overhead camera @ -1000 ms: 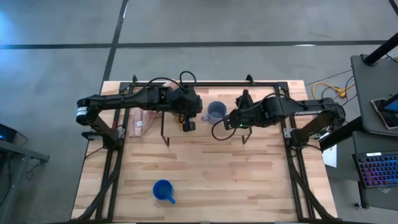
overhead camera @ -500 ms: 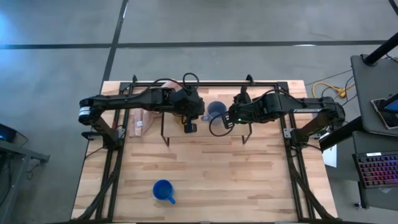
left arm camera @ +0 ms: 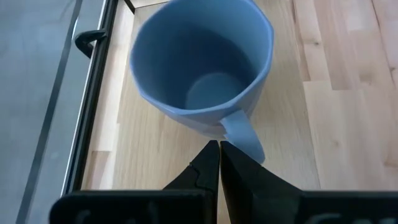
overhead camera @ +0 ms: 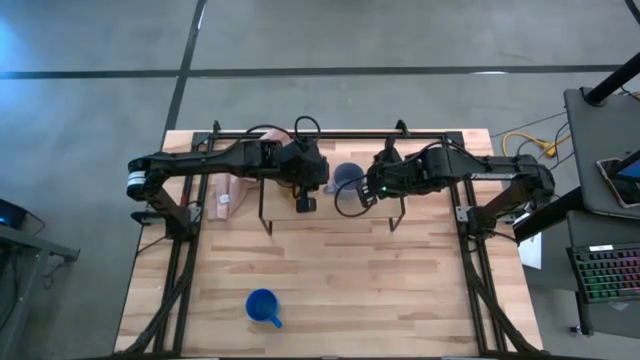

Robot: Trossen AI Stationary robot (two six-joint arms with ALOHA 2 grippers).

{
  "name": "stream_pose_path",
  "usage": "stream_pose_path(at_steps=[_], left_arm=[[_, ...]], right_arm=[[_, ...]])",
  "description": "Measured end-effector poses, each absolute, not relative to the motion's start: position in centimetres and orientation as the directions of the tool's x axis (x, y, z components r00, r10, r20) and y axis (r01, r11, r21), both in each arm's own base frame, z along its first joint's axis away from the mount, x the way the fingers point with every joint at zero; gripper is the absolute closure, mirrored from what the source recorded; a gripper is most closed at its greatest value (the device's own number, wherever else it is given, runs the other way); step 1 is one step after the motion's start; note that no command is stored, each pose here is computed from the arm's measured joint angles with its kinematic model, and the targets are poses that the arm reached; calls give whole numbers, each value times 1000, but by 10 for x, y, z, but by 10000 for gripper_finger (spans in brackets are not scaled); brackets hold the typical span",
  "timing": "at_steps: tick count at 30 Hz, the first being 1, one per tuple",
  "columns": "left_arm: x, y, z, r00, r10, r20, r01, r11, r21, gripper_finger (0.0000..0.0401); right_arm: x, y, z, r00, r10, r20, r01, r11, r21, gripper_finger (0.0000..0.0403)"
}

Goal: Stack small to large cups/mugs on shelf
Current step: Put the light blue mug on the shelf

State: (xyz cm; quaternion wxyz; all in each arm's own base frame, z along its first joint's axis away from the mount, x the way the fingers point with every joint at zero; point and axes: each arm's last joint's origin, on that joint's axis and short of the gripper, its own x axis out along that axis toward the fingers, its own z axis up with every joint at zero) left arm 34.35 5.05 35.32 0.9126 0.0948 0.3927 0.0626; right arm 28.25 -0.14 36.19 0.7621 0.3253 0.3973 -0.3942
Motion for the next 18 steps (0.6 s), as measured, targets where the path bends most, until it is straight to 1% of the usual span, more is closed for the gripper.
stream_pose_path(at_steps=[7,10,18], left_arm=[[346,53,352,682,187,-707,-41,975,218,401],[347,53,352,680,184,-709,-39,976,216,401],[356,54,348,666,173,-726,-28,978,207,401]], right_arm=[[287,-7,355,347,-348,-871,862,485,149,394],[289,-7,356,364,-355,-861,859,485,163,394],[289,-7,356,362,-354,-862,859,486,161,394]])
